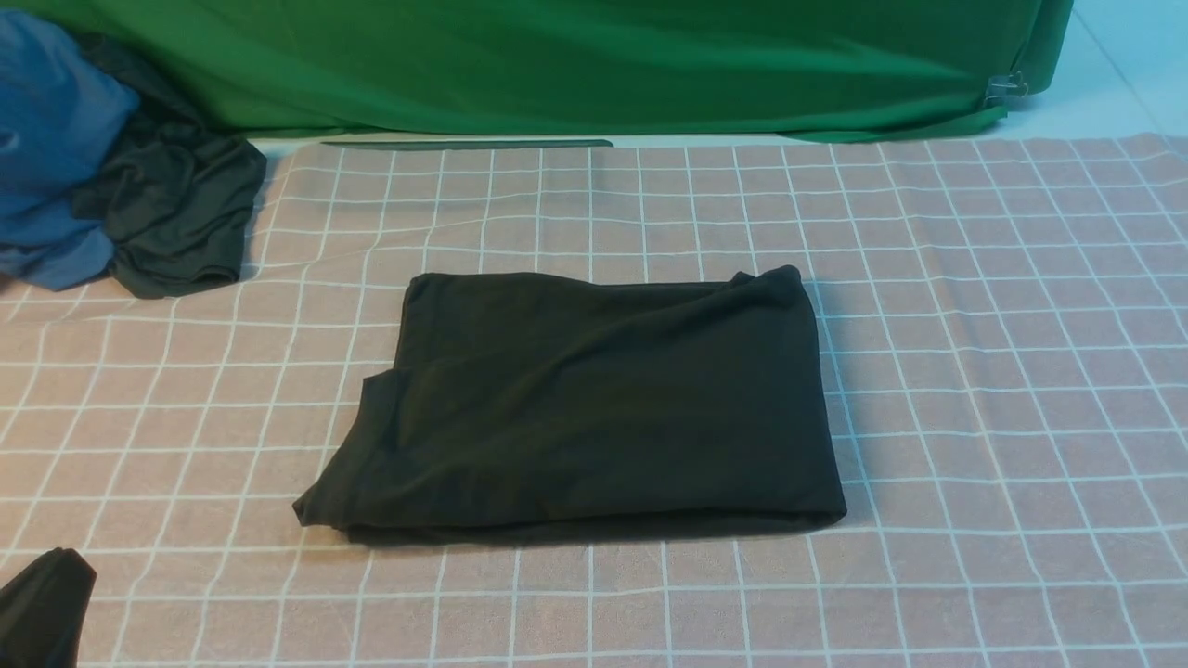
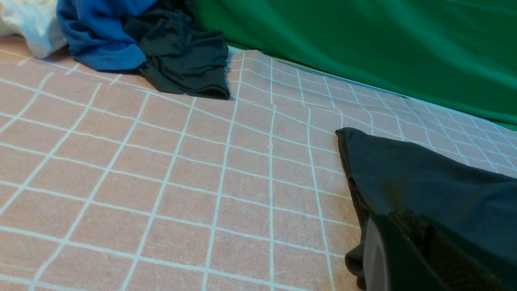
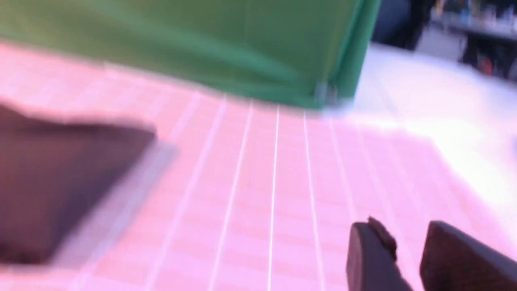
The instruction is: Fold a long-sleeved shirt over a pink coffee tablecloth.
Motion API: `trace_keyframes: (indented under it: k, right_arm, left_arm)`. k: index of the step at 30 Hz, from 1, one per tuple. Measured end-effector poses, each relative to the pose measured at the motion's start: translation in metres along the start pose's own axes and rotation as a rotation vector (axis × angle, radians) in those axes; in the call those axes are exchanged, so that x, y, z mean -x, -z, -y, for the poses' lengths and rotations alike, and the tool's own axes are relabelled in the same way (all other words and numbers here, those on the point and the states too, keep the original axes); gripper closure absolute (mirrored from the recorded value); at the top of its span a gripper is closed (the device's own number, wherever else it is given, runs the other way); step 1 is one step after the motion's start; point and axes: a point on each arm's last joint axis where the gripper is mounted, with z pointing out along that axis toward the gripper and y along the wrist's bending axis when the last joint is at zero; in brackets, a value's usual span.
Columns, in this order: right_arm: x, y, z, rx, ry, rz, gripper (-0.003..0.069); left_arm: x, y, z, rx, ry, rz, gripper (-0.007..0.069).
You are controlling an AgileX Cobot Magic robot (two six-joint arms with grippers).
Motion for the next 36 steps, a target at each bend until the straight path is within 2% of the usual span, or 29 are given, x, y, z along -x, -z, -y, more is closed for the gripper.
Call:
trace_keyframes:
  k: [5, 36]
  right_arm:
    - [-0.0116, 0.0047, -0.0022, 0.009, -0.014, -0.046, 0.0422]
    - [-0.0123, 0.0051, -0.0023, 0.01, -0.023, -0.051, 0.0421]
  left_arm:
    - [-0.0002, 0.0001, 0.0, 0.0, -0.001, 0.0, 0.0596]
    - [-0.0001, 0.0001, -0.0001, 0.001, -0.004, 0.0, 0.0596]
